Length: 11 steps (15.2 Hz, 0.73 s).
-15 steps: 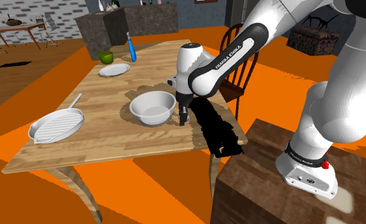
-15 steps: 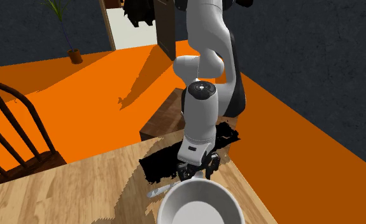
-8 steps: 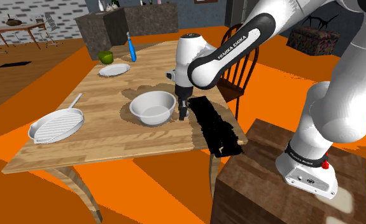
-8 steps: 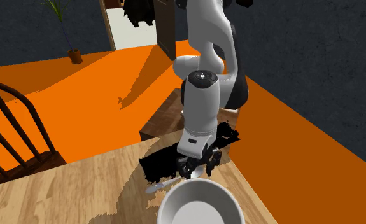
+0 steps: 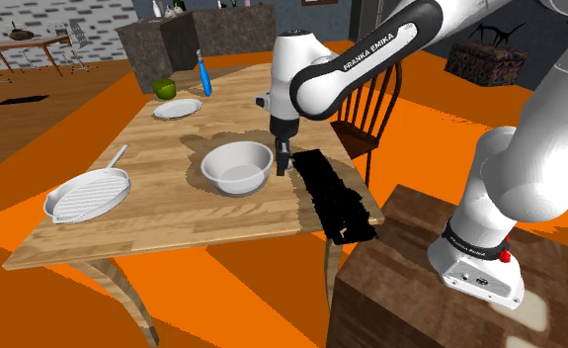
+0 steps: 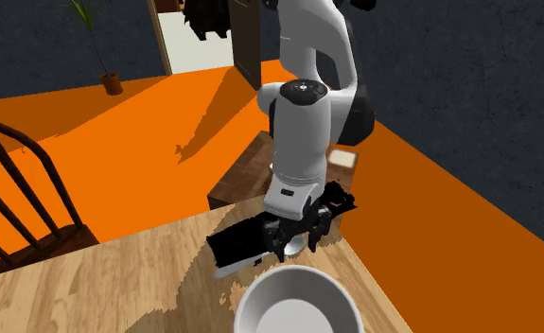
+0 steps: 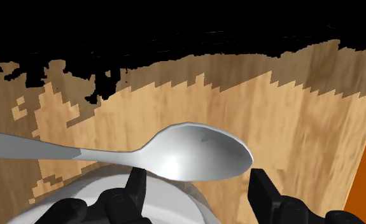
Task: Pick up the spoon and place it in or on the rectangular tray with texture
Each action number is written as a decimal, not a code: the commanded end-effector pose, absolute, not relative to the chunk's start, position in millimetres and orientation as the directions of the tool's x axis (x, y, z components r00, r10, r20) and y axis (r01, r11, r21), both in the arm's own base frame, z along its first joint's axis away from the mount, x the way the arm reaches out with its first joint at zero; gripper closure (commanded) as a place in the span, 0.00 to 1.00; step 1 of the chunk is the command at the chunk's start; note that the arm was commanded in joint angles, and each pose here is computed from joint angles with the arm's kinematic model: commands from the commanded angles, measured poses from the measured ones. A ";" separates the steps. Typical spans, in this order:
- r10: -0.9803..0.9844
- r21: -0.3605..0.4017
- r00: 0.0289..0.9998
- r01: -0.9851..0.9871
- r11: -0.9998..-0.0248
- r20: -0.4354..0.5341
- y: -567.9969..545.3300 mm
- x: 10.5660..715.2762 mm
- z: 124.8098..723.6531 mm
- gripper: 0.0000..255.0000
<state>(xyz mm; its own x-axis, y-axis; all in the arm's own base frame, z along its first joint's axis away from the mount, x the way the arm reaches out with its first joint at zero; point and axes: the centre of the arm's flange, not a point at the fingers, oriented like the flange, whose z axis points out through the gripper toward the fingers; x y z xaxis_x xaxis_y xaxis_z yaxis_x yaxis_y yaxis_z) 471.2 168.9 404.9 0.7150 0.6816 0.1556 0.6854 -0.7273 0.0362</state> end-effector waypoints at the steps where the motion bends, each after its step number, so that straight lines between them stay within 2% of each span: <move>1: 0.682 0.036 0.715 0.685 -0.727 0.155 168.6 469.9 416.6 1.00; 9: 0.682 0.036 0.715 0.685 -0.727 0.155 168.6 469.8 454.3 1.00; 11: 0.682 0.036 0.715 0.685 -0.727 0.155 168.5 443.6 455.8 1.00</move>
<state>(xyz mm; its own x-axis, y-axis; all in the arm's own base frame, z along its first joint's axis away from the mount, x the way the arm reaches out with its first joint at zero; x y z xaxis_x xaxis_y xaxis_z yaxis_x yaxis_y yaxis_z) 455.7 169.7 453.6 0.7152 0.6814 0.1553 0.6852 -0.7274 0.0360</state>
